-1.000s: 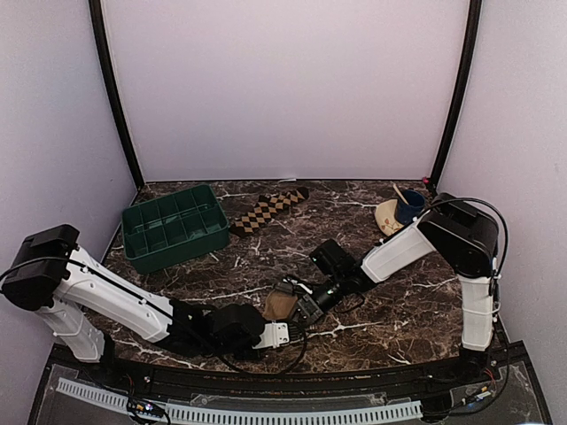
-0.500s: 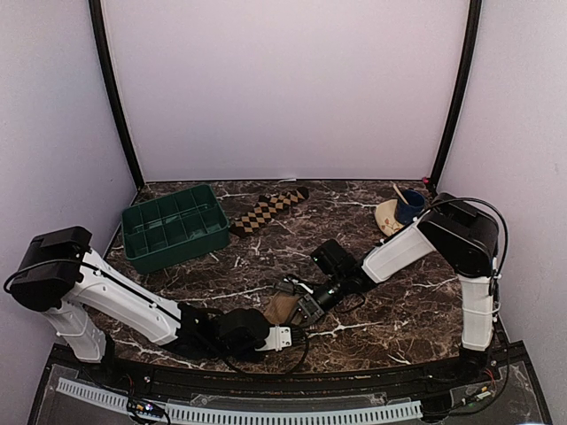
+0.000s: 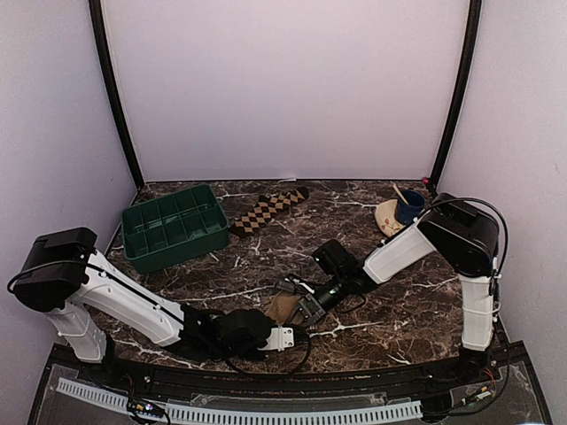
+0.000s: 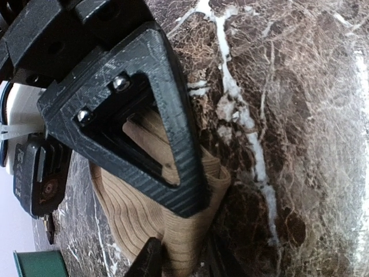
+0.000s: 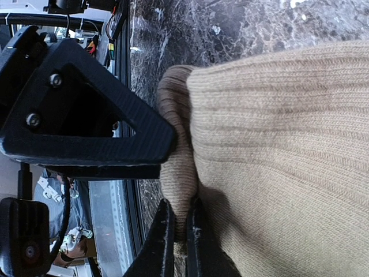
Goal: Roll the socks
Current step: Roll the sock at the center of the board.
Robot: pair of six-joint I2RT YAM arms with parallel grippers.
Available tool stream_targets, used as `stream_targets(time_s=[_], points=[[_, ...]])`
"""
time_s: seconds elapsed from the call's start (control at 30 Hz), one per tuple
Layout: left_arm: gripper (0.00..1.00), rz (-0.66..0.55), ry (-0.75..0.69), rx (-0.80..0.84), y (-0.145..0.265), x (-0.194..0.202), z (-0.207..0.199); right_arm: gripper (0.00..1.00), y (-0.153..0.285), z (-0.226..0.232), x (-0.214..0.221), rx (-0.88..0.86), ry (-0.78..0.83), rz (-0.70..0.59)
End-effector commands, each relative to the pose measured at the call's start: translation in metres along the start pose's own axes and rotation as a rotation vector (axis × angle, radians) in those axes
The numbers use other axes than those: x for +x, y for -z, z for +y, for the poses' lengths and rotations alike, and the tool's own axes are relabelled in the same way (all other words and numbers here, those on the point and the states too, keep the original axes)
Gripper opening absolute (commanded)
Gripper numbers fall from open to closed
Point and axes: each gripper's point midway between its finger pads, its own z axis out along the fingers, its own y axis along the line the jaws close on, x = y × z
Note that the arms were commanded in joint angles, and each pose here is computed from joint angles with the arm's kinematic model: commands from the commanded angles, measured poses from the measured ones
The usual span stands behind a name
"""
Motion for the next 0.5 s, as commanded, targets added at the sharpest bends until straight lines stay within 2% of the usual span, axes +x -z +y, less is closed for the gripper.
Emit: stream_targets(time_s=[0.0, 0.23, 0.4, 0.47], points=[[0.3, -0.016, -0.011, 0.019, -0.001, -0.006, -0.003, 0.0, 0.004, -0.058, 0.059, 0.149, -0.253, 0.086], [0.27, 0.002, -0.014, 0.055, -0.006, 0.0, -0.013, 0.0, 0.005, -0.057, 0.06, 0.141, -0.259, 0.089], [0.02, 0.02, -0.006, 0.108, -0.01, 0.002, -0.016, 0.0, 0.006, -0.058, 0.061, 0.141, -0.264, 0.092], [0.0, 0.024, -0.004, 0.135, -0.01, 0.003, -0.019, 0.0, 0.006, -0.059, 0.062, 0.143, -0.268, 0.091]])
